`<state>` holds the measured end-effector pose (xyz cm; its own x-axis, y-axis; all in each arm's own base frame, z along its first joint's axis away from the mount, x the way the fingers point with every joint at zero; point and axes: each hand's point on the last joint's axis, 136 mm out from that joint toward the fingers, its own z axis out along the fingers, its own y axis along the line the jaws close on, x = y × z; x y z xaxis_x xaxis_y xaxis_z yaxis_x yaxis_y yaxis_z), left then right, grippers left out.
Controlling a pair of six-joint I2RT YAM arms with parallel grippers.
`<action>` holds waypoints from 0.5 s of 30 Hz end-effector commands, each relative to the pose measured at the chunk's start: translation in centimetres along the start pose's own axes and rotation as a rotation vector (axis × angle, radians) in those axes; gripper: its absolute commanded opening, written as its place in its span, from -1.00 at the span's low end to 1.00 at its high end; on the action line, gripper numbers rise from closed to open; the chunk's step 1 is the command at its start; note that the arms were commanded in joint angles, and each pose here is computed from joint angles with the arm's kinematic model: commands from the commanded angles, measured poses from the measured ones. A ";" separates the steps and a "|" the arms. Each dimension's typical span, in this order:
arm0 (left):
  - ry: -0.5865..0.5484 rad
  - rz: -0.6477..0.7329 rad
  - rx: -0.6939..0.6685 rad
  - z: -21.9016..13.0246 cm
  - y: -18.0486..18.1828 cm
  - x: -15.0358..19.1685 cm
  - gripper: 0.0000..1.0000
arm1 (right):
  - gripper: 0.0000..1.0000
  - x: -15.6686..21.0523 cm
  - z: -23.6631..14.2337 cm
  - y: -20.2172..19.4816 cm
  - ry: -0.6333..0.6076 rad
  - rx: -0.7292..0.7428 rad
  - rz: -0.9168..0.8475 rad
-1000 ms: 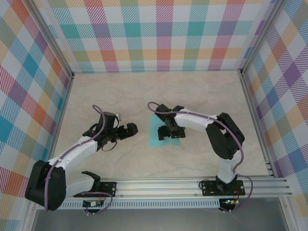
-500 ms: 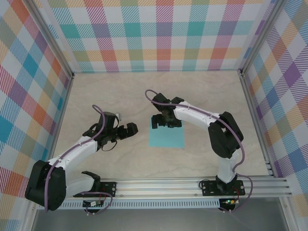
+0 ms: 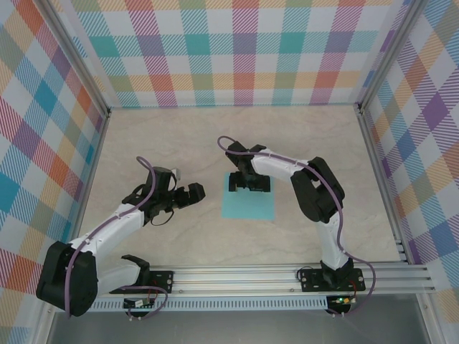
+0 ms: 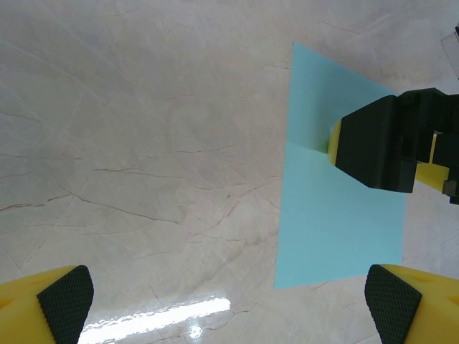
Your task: Fold a paper plane with a square sheet of paper (pick it up from the middle)
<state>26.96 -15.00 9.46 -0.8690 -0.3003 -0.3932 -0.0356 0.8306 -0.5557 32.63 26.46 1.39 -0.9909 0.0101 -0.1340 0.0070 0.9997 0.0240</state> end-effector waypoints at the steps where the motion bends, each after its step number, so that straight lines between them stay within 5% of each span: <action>1: -0.008 0.022 0.003 -0.5 -0.3 -0.1 1.00 | 0.93 3.5 4.0 -0.8 0.132 0.030 0.034; 15: -0.015 0.011 0.012 -0.8 -0.6 -0.2 0.99 | 0.39 2.1 0.4 -0.3 0.028 0.045 -0.025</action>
<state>26.92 -14.98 9.88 -0.8642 -0.3024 -0.4022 -0.0291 0.8280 -0.5600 32.48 27.23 1.66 -0.9860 0.0024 -0.1668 -0.0015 0.9997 0.0237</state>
